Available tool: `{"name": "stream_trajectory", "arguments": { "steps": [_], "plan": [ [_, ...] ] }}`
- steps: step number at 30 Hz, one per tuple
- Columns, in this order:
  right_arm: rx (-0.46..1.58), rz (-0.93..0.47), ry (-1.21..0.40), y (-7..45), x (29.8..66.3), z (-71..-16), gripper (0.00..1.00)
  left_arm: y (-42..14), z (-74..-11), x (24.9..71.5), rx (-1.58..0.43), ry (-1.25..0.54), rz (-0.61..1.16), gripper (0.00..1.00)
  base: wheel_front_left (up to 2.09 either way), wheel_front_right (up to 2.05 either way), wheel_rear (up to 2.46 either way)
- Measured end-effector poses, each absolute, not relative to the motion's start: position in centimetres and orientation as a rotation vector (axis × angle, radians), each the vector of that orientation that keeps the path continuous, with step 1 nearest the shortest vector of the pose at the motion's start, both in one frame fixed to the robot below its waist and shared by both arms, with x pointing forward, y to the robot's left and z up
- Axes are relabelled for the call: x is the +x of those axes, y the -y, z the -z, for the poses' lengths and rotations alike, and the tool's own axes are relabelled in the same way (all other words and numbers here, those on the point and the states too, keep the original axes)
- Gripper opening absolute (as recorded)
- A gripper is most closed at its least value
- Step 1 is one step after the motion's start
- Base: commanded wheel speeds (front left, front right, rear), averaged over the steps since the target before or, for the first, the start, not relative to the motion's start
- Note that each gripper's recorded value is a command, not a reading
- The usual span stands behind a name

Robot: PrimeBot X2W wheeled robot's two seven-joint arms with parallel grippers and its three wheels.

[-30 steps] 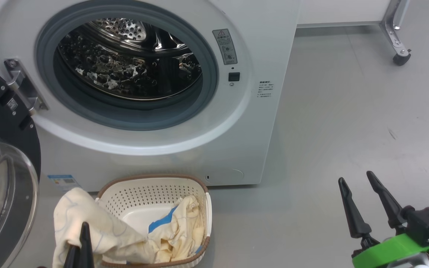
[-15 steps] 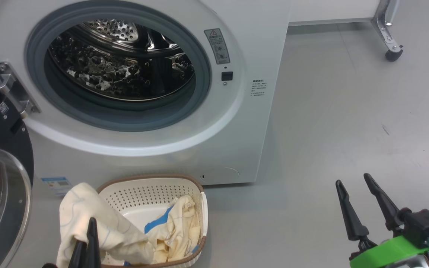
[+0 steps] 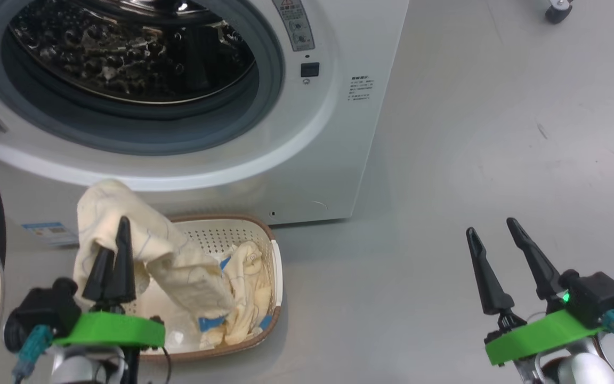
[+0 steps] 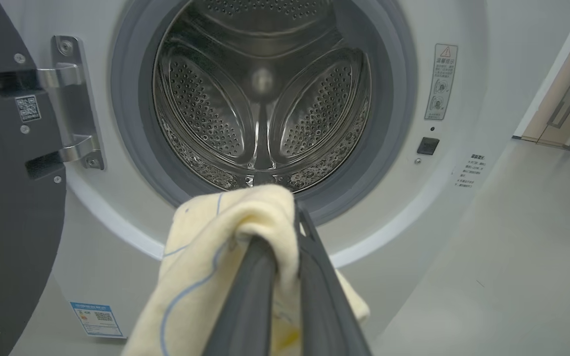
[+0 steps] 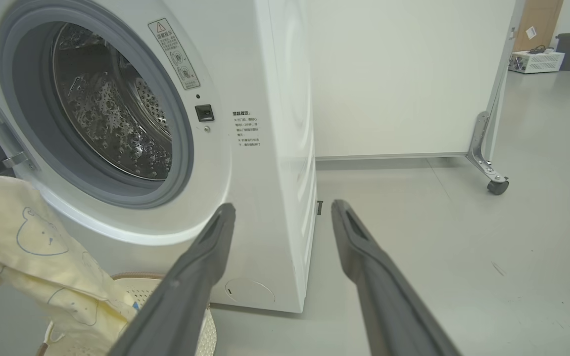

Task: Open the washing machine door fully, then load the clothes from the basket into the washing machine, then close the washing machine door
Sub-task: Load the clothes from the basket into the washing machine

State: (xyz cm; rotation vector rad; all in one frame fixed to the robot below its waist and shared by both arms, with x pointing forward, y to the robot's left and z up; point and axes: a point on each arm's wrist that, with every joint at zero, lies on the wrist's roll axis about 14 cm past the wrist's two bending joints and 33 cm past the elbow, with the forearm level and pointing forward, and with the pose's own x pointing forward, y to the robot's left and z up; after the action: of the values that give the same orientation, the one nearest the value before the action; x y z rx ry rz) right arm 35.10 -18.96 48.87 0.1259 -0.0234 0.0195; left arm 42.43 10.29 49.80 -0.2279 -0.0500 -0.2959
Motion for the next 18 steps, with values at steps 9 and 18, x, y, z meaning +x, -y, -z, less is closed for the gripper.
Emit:
{"name": "stream_trajectory", "arguments": {
  "steps": [9,18],
  "plan": [
    [0.138,-0.015,-0.002,19.0,37.9,-47.7,1.0,-9.9,-49.6,51.3,-0.162,0.054,0.316,0.0,0.0,0.0,0.0],
    [0.163,0.009,-0.041,19.7,39.3,-46.2,1.0,-8.1,-49.0,59.3,-0.097,0.037,0.335,0.0,0.0,0.0,0.0]
  ]
}}
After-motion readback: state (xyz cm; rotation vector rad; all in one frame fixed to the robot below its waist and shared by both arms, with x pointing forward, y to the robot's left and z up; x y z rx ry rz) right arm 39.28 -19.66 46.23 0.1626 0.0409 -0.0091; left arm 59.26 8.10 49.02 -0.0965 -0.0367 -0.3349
